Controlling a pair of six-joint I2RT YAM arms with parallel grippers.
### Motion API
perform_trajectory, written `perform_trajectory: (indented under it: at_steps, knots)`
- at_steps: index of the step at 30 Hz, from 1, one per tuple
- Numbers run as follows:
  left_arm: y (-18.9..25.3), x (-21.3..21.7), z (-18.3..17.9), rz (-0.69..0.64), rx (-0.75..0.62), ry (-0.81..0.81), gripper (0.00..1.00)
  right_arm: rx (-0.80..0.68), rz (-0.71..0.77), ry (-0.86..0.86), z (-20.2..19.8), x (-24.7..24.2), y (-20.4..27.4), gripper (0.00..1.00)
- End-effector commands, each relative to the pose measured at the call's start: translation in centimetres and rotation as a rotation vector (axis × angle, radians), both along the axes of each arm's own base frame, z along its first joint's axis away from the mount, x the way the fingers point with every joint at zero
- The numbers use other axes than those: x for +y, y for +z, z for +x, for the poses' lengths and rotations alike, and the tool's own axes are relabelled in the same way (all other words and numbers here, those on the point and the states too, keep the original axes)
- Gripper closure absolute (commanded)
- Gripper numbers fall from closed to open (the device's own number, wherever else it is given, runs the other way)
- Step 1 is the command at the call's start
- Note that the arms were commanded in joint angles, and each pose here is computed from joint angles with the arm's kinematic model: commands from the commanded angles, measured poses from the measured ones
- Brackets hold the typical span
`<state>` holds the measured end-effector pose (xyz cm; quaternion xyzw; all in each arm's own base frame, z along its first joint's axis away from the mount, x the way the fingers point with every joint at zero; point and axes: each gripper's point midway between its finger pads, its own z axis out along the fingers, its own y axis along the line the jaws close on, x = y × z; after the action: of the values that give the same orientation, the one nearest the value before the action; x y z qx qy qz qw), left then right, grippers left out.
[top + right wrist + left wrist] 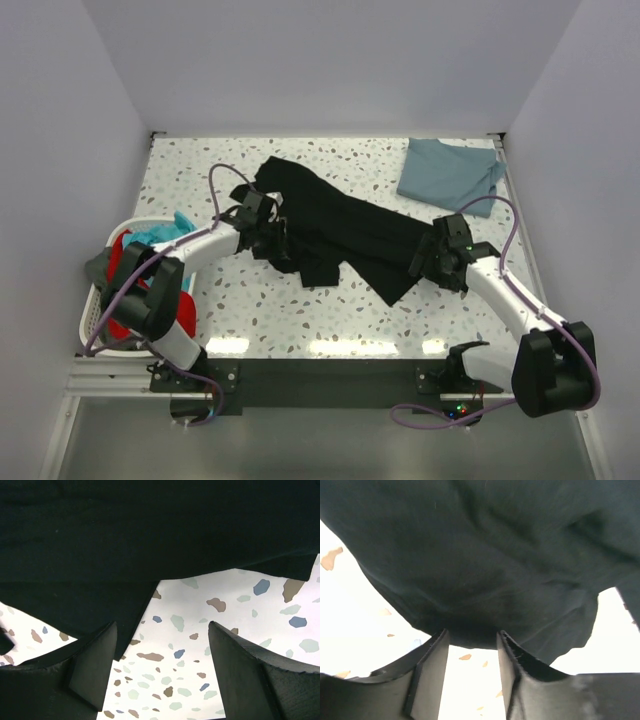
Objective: Fold and stack the t-shirts
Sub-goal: Flatten the tshirt out
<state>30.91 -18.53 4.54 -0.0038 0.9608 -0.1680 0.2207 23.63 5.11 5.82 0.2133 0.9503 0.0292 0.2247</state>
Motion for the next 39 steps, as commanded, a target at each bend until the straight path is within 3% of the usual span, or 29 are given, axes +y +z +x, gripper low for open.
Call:
perform_trajectory:
  at_steps: [1, 8, 12, 16, 19, 21, 26, 30, 39]
  knots:
    - [-0.8, 0.7, -0.2, 0.073, 0.016, -0.001, 0.49, -0.044, 0.022, -0.013, 0.1, 0.2, 0.9, 0.23]
    - [-2.4, 0.6, 0.0, 0.146, 0.040, -0.020, 0.35, -0.037, 0.015, -0.021, -0.7, -0.1, 0.9, 0.23]
    - [-3.9, 0.6, -0.1, 0.201, 0.058, -0.032, 0.35, -0.045, 0.003, -0.022, -0.7, -0.4, 1.2, 0.23]
    - [-4.4, 0.4, -0.1, 0.220, 0.059, -0.042, 0.52, -0.047, -0.011, -0.009, -0.5, -0.5, 1.5, 0.23]
    - [-3.3, 0.2, 0.4, 0.218, 0.024, -0.032, 0.92, -0.051, -0.014, -0.006, -0.2, -0.5, 1.8, 0.23]
    - [-1.3, 0.3, 1.2, 0.220, -0.018, -0.020, 1.00, -0.051, -0.015, -0.004, -0.1, -0.5, 1.8, 0.23]
    - [5.4, 0.9, 2.1, 0.244, -0.109, -0.025, 1.00, -0.050, -0.005, 0.001, -0.1, -0.3, 1.5, 0.23]
    - [10.8, 0.7, 1.4, 0.187, -0.174, -0.053, 1.00, -0.048, 0.015, -0.003, -0.1, 0.0, 1.2, 0.23]
    - [14.9, 0.0, -3.1, 0.056, -0.120, -0.124, 1.00, -0.052, 0.044, -0.020, -0.4, 0.4, 0.8, 0.23]
